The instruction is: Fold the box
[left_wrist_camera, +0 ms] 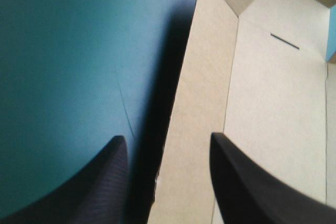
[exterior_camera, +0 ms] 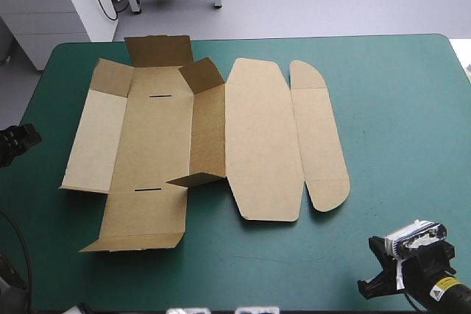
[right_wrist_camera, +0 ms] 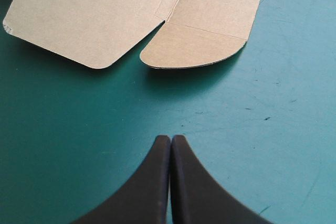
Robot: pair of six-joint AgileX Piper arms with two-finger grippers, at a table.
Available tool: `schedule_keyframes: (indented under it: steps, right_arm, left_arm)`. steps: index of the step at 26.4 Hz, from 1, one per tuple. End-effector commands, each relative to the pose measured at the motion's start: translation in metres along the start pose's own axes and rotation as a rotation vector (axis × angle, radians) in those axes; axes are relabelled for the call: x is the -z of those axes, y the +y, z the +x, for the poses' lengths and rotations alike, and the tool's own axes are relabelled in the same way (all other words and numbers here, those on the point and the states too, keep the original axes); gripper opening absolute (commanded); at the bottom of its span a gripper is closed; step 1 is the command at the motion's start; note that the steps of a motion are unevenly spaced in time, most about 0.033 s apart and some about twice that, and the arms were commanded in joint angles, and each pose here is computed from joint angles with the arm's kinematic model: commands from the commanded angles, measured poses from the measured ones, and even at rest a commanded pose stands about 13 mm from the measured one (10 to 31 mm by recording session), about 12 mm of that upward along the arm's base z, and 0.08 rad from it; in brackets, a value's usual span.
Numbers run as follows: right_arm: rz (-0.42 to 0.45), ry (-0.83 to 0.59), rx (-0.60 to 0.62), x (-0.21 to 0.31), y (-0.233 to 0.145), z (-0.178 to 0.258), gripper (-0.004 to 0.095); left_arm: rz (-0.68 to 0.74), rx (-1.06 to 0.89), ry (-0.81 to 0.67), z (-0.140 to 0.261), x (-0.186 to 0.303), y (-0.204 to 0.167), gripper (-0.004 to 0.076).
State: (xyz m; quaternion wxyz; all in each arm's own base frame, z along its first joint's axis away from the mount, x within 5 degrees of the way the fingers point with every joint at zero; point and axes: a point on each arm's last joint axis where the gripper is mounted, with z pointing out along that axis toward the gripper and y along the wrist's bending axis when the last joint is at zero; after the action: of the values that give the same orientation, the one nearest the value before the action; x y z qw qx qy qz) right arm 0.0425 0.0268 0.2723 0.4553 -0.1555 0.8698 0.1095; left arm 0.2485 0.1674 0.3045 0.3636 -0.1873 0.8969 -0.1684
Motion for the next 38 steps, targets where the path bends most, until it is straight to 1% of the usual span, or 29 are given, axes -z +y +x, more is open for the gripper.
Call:
schedule_keyframes:
  steps: [1, 3, 7, 10, 14, 20, 24, 32, 35, 36, 37, 38]
  right_arm:
    - [0.007, -0.074, 0.0, 0.003, -0.001, -0.013, -0.0014]
    - [0.007, -0.073, 0.0, 0.003, -0.001, -0.013, -0.0014]
    - [0.008, -0.076, 0.004, 0.003, -0.001, -0.013, -0.0014]
    - [0.008, -0.076, 0.004, 0.003, -0.001, -0.013, -0.0014]
    - [0.008, -0.076, 0.004, 0.003, -0.001, -0.013, -0.0014]
    - [0.007, -0.075, 0.003, 0.003, -0.001, -0.013, -0.0014]
    - [0.008, -0.076, 0.003, 0.003, -0.001, -0.013, -0.0014]
    - [-0.002, -0.092, -0.016, 0.001, 0.0, -0.013, -0.0014]
    - [-0.005, -0.093, -0.018, 0.001, 0.0, -0.013, -0.0014]
    - [-0.005, -0.093, -0.018, 0.001, 0.0, -0.013, -0.0014]
    - [-0.005, -0.093, -0.018, 0.001, 0.0, -0.013, -0.0014]
    - [-0.005, -0.093, -0.018, 0.001, 0.0, -0.013, -0.0014]
  left_arm:
    - [0.092, 0.02, 0.057, -0.007, -0.004, -0.002, 0.0424]
    - [0.146, 0.035, 0.145, -0.007, -0.017, 0.007, 0.0424]
    - [0.227, 0.054, 0.239, -0.014, -0.032, 0.016, 0.0424]
    - [0.204, 0.041, 0.272, -0.019, -0.041, 0.023, 0.0424]
    - [0.162, -0.046, 0.339, -0.02, -0.056, 0.024, 0.0424]
    - [0.217, -0.052, 0.415, -0.018, -0.089, 0.018, 0.043]
    - [0.247, -0.074, 0.463, -0.012, -0.108, 0.009, 0.0481]
    - [0.279, -0.116, 0.497, -0.008, -0.12, -0.01, 0.0479]
    - [0.283, -0.137, 0.534, -0.004, -0.126, -0.023, 0.0433]
    - [0.282, -0.141, 0.55, -0.002, -0.129, -0.028, 0.0382]
    - [0.286, -0.144, 0.552, -0.001, -0.13, -0.03, 0.0356]
    - [0.291, -0.153, 0.558, 0.0, -0.132, -0.034, 0.0285]
